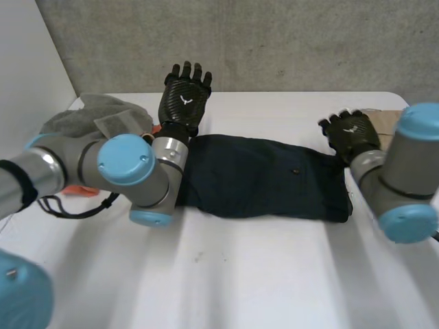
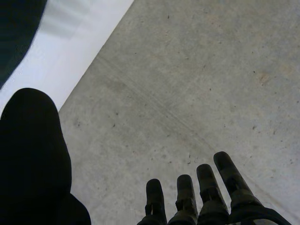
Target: Fold the laundry.
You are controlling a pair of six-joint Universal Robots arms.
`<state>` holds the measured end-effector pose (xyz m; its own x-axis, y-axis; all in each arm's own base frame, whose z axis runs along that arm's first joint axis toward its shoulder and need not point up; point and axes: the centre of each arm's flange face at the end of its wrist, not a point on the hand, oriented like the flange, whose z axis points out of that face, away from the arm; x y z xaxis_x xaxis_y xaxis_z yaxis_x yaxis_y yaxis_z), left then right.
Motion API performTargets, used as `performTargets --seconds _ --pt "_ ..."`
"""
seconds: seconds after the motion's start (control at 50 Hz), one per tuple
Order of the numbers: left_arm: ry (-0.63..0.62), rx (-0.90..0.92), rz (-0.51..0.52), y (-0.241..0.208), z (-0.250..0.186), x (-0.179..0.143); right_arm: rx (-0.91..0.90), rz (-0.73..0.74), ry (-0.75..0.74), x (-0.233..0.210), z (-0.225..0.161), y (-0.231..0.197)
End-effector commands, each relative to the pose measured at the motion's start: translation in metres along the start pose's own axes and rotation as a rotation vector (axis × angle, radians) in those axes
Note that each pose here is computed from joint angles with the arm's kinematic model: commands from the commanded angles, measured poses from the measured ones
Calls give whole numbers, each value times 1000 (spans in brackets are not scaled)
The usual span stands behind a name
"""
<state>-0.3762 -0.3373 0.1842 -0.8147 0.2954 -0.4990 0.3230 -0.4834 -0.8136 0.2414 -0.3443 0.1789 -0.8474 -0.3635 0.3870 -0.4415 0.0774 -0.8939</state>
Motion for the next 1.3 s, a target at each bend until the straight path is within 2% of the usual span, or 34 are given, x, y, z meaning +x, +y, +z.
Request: performTargets --seconds 0.02,0.24,0.38,0.46,0.48,0.54,0.56,0.62,0.7,0.72,0.78,0.8,0.88,0.96,1.08,1.16,1.18,1.24,1.26,1.3 --pt "44 -61 -56 -4 -28 1 -178 144 -121 1 -26 23" --pt "71 -111 -67 4 -43 6 -226 148 -148 -10 -21 51" --pt "62 -106 -73 -4 -45 3 -215 115 -64 8 -16 55" --pt "52 -97 -74 -11 -46 -3 -212 -58 11 31 -23 49" --pt "51 -96 -74 -13 -47 -4 -221 -168 40 39 -25 48" --pt "45 -89 -76 -19 -49 -9 -227 -335 67 47 -26 46" --pt "43 -88 -76 -20 -49 -11 -212 -435 97 52 -23 42" --pt "43 -90 -75 -24 -53 -14 -157 -561 133 51 -18 34" --pt "38 -95 -78 -26 -57 -19 67 -703 115 9 -17 -2" --pt "36 -94 -84 -28 -59 -21 172 -733 81 -16 -21 -16" --pt "28 -98 -94 -28 -60 -25 323 -764 -20 -57 -33 -29" --pt "25 -102 -102 -27 -60 -27 412 -777 -118 -84 -42 -30" --pt "17 -102 -118 -28 -60 -30 573 -802 -395 -145 -63 -15" --pt "14 -100 -121 -28 -60 -31 630 -812 -538 -173 -71 2" --pt "10 -90 -122 -32 -59 -32 639 -770 -543 -170 -75 -3" --pt "-8 -62 -123 -38 -51 -38 604 -619 -512 -147 -78 -23" --pt "-13 -52 -124 -41 -49 -39 586 -512 -496 -134 -82 -35" --pt "-28 -20 -129 -50 -40 -43 546 -312 -492 -118 -90 -50" --pt "-30 -13 -133 -53 -39 -44 527 -184 -485 -108 -94 -59" --pt "-31 5 -155 -59 -35 -44 509 -66 -468 -95 -93 -66"
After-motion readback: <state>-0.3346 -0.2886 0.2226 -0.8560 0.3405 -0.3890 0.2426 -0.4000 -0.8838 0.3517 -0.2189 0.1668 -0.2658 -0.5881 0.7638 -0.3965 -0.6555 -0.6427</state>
